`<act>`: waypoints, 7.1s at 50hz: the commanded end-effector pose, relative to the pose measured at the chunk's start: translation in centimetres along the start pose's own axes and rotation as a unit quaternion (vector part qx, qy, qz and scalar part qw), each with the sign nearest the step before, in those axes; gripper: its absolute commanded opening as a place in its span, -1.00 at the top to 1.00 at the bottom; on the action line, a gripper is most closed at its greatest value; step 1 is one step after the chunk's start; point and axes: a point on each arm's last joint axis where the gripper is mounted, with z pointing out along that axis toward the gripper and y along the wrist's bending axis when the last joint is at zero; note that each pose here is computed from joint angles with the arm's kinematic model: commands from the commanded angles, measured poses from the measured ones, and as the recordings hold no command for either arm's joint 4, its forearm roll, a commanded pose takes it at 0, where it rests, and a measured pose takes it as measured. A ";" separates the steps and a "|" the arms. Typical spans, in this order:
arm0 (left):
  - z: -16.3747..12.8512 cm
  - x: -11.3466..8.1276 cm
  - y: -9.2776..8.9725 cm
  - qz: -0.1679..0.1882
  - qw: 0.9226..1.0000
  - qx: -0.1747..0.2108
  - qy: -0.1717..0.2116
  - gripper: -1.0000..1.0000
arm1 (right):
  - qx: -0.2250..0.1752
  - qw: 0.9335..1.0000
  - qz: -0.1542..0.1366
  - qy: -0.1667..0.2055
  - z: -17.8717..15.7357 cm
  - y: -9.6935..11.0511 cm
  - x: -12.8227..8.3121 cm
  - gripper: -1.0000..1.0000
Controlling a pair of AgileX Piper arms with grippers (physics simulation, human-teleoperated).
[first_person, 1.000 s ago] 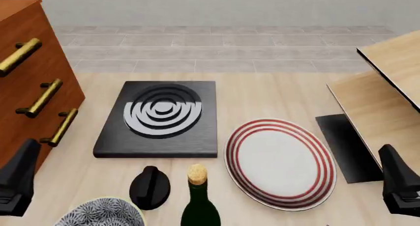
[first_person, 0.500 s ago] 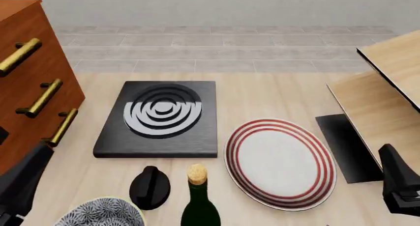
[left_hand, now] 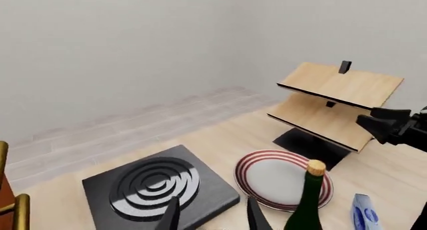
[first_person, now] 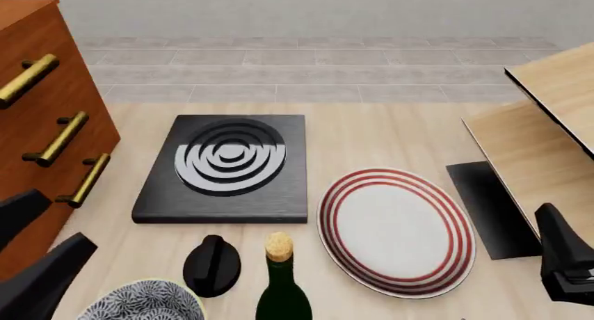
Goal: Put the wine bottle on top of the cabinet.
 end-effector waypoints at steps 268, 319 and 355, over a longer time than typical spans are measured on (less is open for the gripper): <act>9.6 -6.2 -3.8 -0.018 0.989 0.145 0.029 1.00 | 0.000 1.000 0.000 0.000 0.2 0.0 0.0 -1.00; 6.6 -12.1 0.6 0.037 0.999 -0.021 0.000 1.00 | 0.000 1.000 0.000 0.000 0.2 0.0 0.0 -1.00; 8.3 -13.8 3.2 0.086 0.987 -0.132 -0.009 1.00 | 0.000 1.000 0.000 0.000 0.2 0.0 0.0 -1.00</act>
